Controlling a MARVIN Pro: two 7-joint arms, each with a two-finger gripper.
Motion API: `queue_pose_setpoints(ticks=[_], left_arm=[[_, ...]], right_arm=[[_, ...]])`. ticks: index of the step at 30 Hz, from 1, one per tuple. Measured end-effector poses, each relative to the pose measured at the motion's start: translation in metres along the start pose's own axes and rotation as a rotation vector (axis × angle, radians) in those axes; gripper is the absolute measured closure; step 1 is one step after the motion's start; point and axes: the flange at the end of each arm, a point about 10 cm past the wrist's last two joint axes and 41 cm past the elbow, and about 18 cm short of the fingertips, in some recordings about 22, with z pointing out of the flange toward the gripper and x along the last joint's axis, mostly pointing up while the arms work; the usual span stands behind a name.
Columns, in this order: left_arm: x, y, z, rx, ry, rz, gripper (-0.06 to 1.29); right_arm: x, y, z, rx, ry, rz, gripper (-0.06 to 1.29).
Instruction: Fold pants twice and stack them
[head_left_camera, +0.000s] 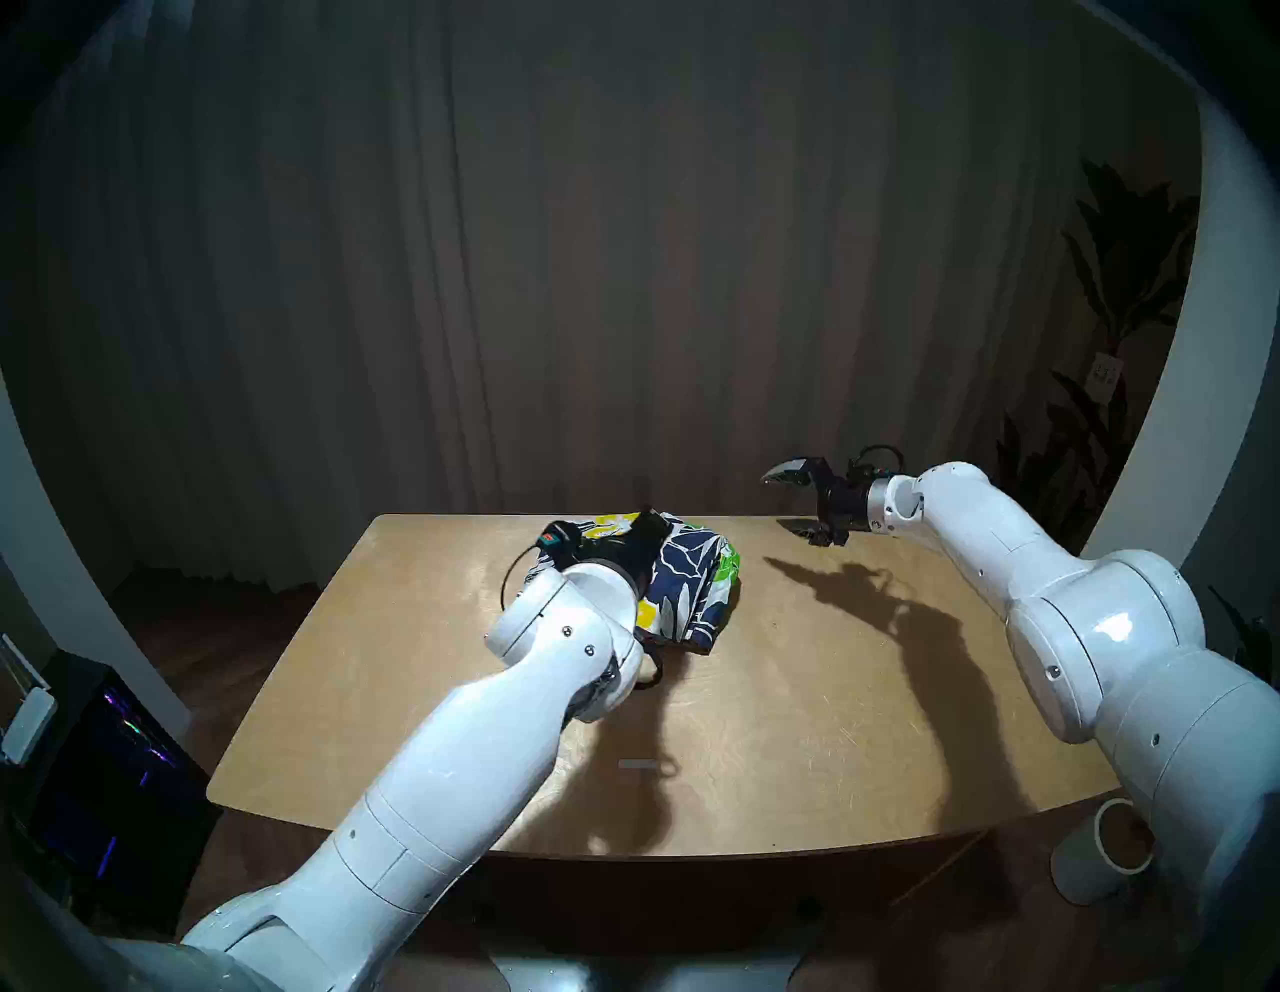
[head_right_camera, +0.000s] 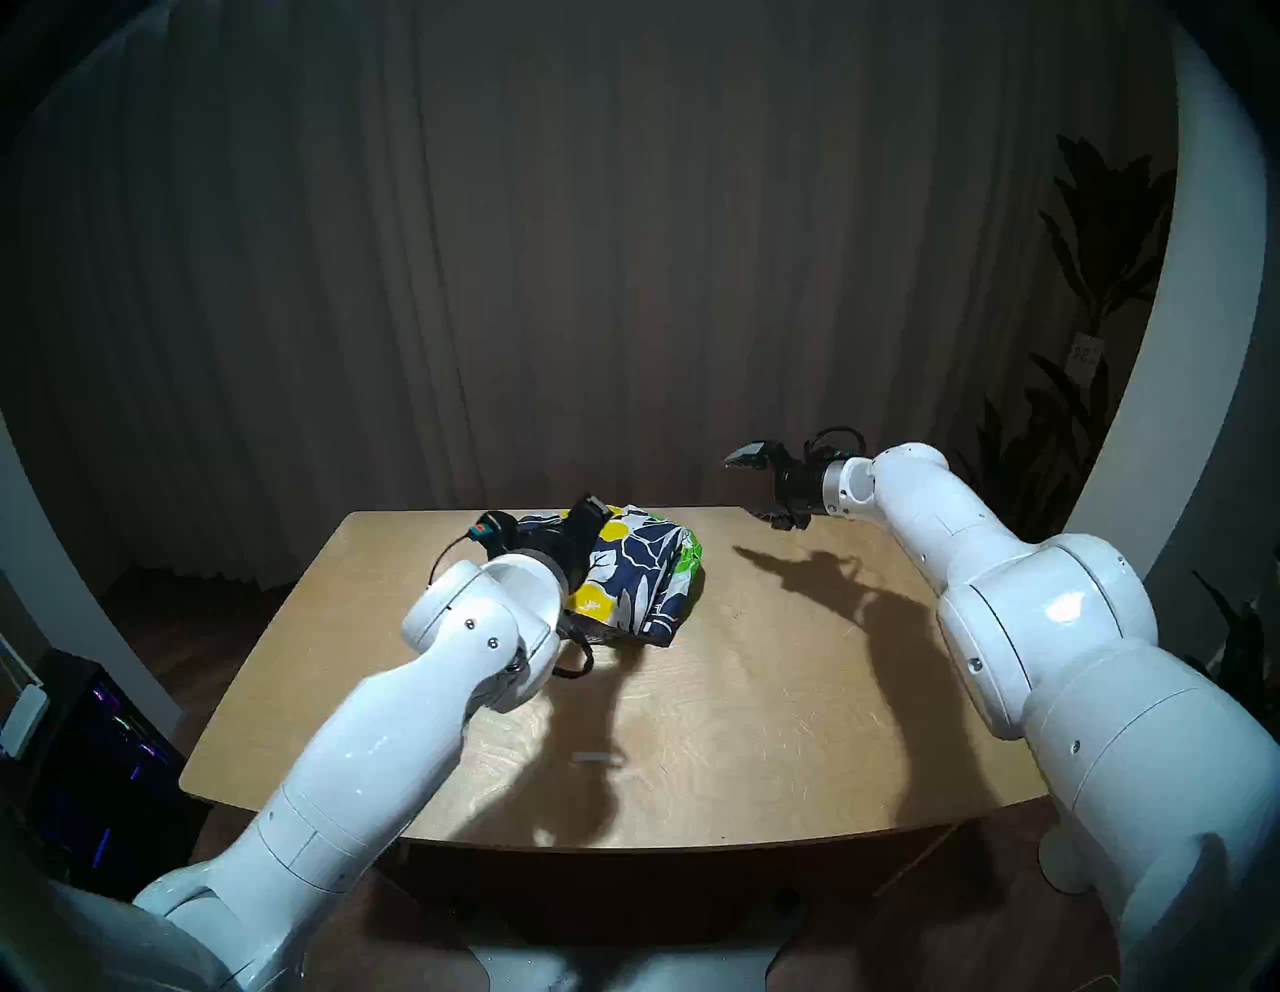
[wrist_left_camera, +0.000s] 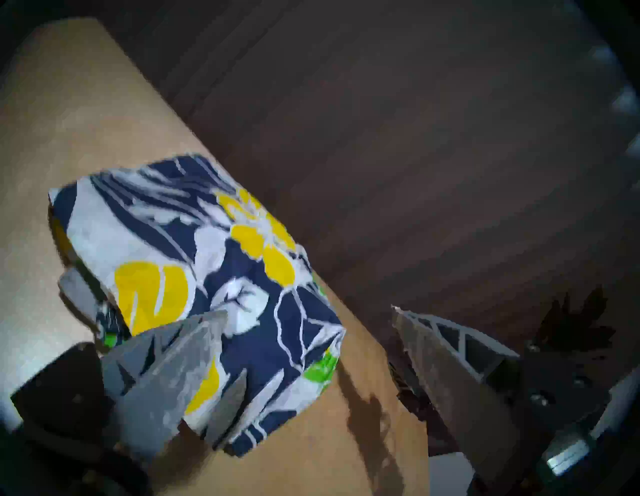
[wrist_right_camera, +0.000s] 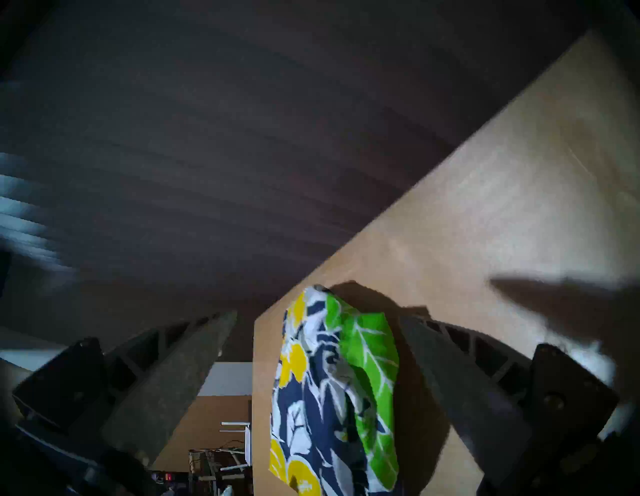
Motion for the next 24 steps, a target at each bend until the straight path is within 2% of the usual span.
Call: queue_pose_setpoints(ticks=[7, 11, 12, 16, 20, 24], left_arm=[[0.023, -0.015, -0.005, 0.001, 0.092, 0.143, 0.03], [0.032, -0.035, -0.002, 0.036, 0.119, 0.23, 0.03], [0.037, -0.049, 0.001, 0.066, 0.132, 0.276, 0.03], [0.043, -0.063, 0.005, 0.098, 0.145, 0.321, 0.03], [0.058, -0.092, 0.011, 0.158, 0.172, 0.418, 0.03], [0.068, -0.11, 0.013, 0.192, 0.185, 0.482, 0.03]], right_arm=[[0.019, -0.035, -0.005, -0.019, 0.022, -0.152, 0.0], [0.023, -0.045, -0.005, -0.056, 0.023, -0.241, 0.0], [0.025, -0.048, -0.005, -0.076, 0.025, -0.283, 0.0], [0.026, -0.049, -0.005, -0.095, 0.027, -0.321, 0.0], [0.028, -0.051, -0.006, -0.136, 0.036, -0.401, 0.0], [0.03, -0.052, -0.007, -0.16, 0.043, -0.452, 0.0]])
